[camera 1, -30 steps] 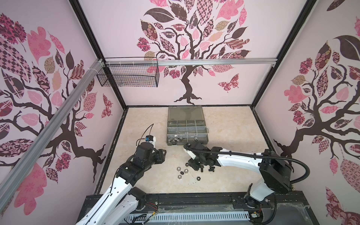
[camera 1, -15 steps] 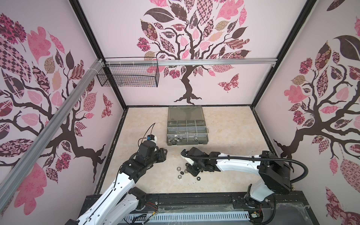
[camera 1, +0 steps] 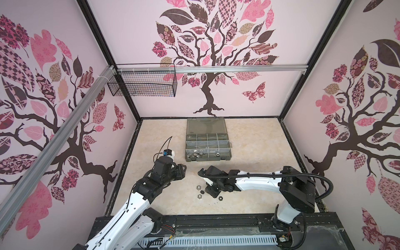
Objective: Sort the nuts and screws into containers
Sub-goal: 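Lower the right gripper and close it on a silver hex nut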
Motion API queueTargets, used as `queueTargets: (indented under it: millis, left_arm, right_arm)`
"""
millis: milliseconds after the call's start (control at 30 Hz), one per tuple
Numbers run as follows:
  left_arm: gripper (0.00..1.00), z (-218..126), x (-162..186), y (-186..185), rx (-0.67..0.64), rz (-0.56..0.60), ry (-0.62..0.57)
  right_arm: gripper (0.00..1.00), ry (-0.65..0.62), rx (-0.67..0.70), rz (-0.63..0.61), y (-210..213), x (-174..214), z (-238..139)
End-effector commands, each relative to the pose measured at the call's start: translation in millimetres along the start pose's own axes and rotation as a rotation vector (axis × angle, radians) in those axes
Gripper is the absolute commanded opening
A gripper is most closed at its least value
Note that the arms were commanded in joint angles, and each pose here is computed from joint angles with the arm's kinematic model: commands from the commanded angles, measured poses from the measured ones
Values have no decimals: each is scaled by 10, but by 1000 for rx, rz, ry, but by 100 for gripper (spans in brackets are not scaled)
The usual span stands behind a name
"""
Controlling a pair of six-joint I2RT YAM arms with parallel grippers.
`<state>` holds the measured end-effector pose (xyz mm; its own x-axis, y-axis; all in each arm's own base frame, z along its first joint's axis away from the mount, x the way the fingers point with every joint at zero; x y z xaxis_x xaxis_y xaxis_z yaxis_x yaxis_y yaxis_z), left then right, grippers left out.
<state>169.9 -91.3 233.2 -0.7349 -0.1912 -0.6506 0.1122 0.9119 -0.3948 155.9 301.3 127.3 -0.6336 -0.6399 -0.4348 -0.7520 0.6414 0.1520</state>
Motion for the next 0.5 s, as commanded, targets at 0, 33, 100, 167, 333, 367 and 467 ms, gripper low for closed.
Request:
queueTargets:
  millis: [0, 33, 100, 167, 333, 367, 467]
  left_arm:
    - [51, 23, 45, 29, 5, 0, 2]
    - [51, 17, 55, 35, 6, 1, 0]
    - [51, 9, 68, 43, 6, 2, -2]
    - [51, 3, 80, 51, 5, 0, -3]
    - [51, -5, 89, 53, 8, -3, -1]
    - [51, -7, 91, 55, 8, -2, -2]
    - [51, -4, 100, 59, 10, -2, -1]
  right_arm:
    - [46, 23, 22, -24, 36, -57, 55]
    - [46, 29, 24, -28, 43, -57, 67]
    - [46, 36, 28, -34, 59, -60, 90]
    - [46, 44, 34, -37, 66, -64, 114]
    - [45, 58, 55, -43, 79, -73, 179]
    - [45, 58, 57, -45, 83, -80, 187]
    - [44, 68, 74, -51, 92, -83, 218]
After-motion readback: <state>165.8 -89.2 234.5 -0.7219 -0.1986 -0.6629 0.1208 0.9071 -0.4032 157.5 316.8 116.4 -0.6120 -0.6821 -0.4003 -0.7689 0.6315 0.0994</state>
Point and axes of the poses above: each gripper's point midway between its finger pads, its own z axis out along the fingers, its own y axis along the line the jaws close on, x = y × z, the point moved 10 cm from there along -z, back along the fingers, and after that the axes turned 2 degrees about z, right-handed, at the moved point
